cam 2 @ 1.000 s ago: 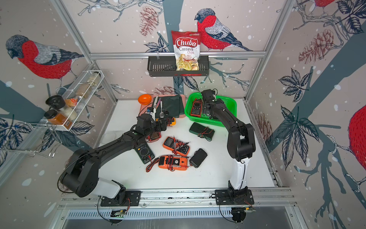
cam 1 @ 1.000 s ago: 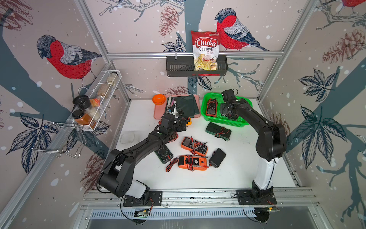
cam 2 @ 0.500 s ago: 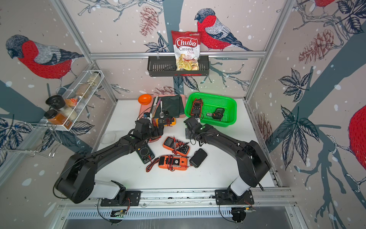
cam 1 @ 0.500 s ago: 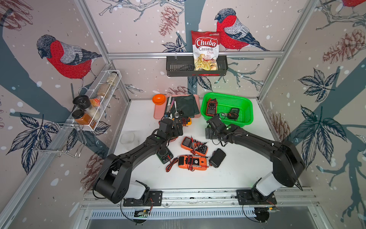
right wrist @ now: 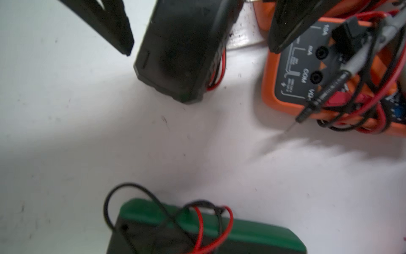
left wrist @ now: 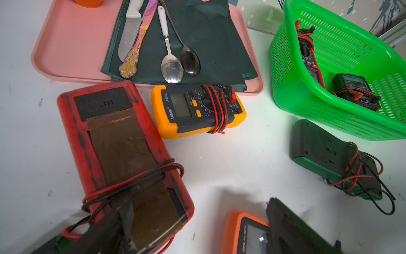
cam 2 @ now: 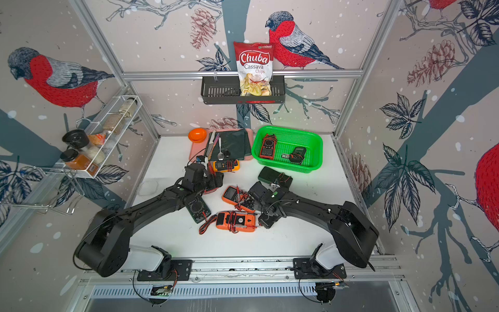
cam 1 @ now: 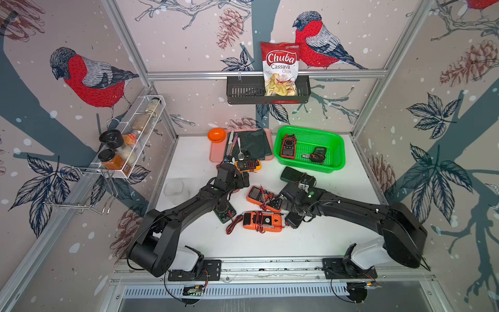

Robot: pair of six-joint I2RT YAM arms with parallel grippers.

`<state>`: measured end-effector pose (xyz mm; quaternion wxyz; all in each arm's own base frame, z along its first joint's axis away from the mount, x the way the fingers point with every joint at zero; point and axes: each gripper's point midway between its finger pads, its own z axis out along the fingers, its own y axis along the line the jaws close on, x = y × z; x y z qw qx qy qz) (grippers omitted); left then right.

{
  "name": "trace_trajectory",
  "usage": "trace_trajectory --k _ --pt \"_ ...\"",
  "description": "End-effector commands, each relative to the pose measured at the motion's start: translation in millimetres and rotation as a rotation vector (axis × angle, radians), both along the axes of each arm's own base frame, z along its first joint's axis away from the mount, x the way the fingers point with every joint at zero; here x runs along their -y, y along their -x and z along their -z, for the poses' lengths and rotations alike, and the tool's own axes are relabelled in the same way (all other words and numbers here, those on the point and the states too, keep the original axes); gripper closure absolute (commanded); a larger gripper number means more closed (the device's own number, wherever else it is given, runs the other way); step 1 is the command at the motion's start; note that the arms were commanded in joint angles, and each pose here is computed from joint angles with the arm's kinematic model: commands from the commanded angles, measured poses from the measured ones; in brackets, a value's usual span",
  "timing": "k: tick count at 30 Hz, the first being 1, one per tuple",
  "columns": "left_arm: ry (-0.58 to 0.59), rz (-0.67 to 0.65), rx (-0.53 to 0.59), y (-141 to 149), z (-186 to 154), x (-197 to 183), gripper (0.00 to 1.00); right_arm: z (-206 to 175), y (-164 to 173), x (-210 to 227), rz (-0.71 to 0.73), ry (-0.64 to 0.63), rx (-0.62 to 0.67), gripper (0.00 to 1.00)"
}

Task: Put the multimeter into the basket
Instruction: Pick up the multimeter from the center of the board.

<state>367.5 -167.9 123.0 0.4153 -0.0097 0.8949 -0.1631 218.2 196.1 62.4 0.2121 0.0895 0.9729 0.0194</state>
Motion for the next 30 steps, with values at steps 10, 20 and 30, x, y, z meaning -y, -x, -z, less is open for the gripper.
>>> trace_trajectory --k 10,20,30 --pt "0.01 0.003 0.015 -3.7 -0.9 1.8 0.02 20.0 19.7 -3.6 0.09 -0.274 -0.06 0.0" --pt "0.022 0.003 0.013 -5.4 0.2 3.9 0.02 37.7 14.1 6.4 0.072 -0.201 -0.083 0.18" --pt "0.02 -0.002 0.018 -9.5 -2.0 4.9 0.02 4.9 -6.9 8.6 -0.031 -0.081 -0.009 0.65"
